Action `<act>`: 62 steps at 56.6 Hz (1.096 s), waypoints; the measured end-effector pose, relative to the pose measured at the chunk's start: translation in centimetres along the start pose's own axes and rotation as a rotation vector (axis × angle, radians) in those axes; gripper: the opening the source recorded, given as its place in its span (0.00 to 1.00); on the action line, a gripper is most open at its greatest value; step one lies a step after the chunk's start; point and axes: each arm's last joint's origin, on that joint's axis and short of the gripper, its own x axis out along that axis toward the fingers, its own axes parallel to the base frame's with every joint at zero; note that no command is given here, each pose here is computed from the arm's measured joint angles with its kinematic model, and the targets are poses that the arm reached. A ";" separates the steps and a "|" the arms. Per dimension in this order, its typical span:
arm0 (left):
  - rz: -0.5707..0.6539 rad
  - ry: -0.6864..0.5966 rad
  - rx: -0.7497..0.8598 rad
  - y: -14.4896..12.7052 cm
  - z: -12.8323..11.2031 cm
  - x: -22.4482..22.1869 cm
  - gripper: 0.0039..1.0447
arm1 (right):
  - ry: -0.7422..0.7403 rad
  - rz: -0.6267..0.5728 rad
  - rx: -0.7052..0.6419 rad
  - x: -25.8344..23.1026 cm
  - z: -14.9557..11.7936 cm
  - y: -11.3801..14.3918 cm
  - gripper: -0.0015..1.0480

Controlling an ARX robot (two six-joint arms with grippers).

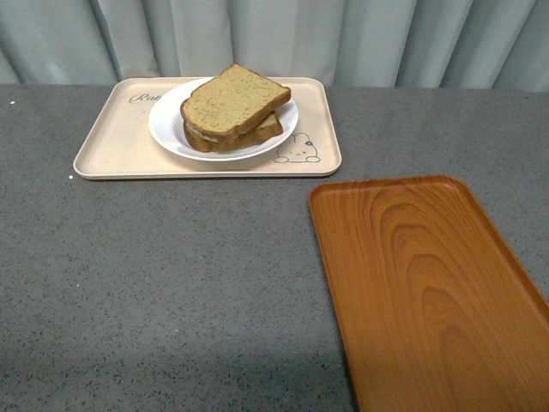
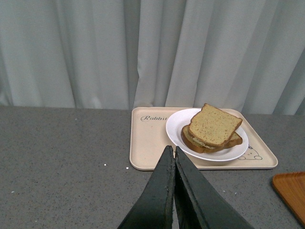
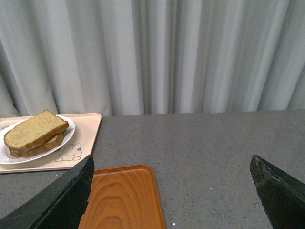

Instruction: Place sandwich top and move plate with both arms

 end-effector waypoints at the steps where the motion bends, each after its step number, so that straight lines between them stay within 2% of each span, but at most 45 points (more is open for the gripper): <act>1: 0.000 0.000 0.000 0.0 0.0 0.0 0.04 | 0.000 0.000 0.000 0.0 0.0 0.0 0.91; 44: 0.000 -0.003 0.000 0.0 0.1 -1.9 0.04 | 0.000 0.000 0.000 0.0 0.0 0.0 0.91; 49: 0.000 0.030 0.001 0.0 -0.4 -2.6 0.04 | 0.000 0.000 0.000 0.0 0.0 0.0 0.91; 56: 0.000 0.003 0.000 0.0 -0.2 -2.9 0.04 | 0.000 0.000 0.000 0.0 0.0 0.0 0.91; 62: 0.000 0.003 0.000 0.0 -0.2 -2.9 0.26 | 0.000 0.000 0.000 0.0 0.0 0.0 0.91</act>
